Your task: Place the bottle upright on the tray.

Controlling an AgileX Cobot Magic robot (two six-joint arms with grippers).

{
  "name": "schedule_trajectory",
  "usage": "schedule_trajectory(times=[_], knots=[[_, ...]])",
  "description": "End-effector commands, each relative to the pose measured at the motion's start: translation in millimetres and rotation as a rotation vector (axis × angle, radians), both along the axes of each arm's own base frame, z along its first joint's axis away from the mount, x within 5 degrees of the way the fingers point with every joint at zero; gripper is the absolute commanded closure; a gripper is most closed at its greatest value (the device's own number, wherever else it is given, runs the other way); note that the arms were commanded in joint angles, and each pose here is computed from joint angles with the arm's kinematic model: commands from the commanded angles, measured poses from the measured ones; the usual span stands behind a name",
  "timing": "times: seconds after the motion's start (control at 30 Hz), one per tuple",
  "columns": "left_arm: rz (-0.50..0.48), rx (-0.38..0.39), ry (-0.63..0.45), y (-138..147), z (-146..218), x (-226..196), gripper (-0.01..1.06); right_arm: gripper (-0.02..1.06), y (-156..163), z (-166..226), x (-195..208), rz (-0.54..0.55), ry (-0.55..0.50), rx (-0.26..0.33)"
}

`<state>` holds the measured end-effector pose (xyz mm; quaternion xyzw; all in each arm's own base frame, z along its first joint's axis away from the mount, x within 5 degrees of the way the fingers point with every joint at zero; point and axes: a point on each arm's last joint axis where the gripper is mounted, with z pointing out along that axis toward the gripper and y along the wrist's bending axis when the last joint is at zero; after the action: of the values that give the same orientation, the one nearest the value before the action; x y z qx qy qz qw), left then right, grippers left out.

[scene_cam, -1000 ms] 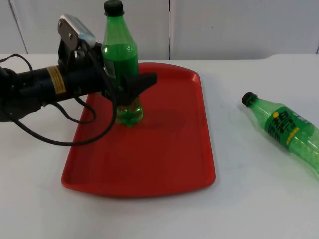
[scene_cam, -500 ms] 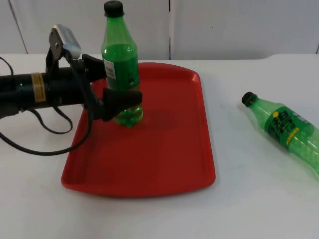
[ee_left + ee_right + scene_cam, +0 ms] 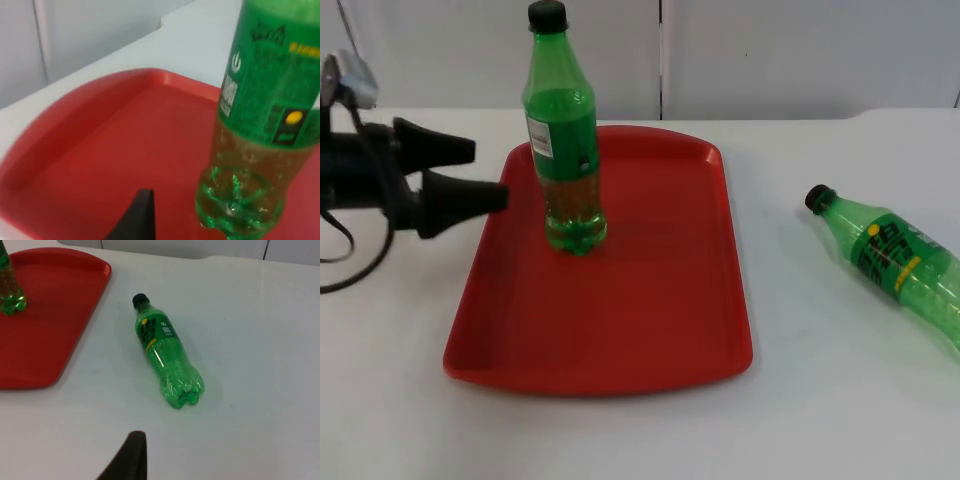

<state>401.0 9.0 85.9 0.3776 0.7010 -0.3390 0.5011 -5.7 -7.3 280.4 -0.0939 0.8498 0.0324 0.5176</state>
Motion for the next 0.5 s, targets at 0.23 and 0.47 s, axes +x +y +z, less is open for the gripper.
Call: schedule_trajectory(times=[0.23, 0.47], knots=[[0.081, -0.039, 0.01, 24, 70, -4, 0.0, -0.01, 0, 0, 0, 0.004, -0.011, -0.005], [0.155, -0.06, 0.026, 23, 142, -16, 0.0, -0.01, 0, 0, 0, 0.004, -0.011, -0.005]])
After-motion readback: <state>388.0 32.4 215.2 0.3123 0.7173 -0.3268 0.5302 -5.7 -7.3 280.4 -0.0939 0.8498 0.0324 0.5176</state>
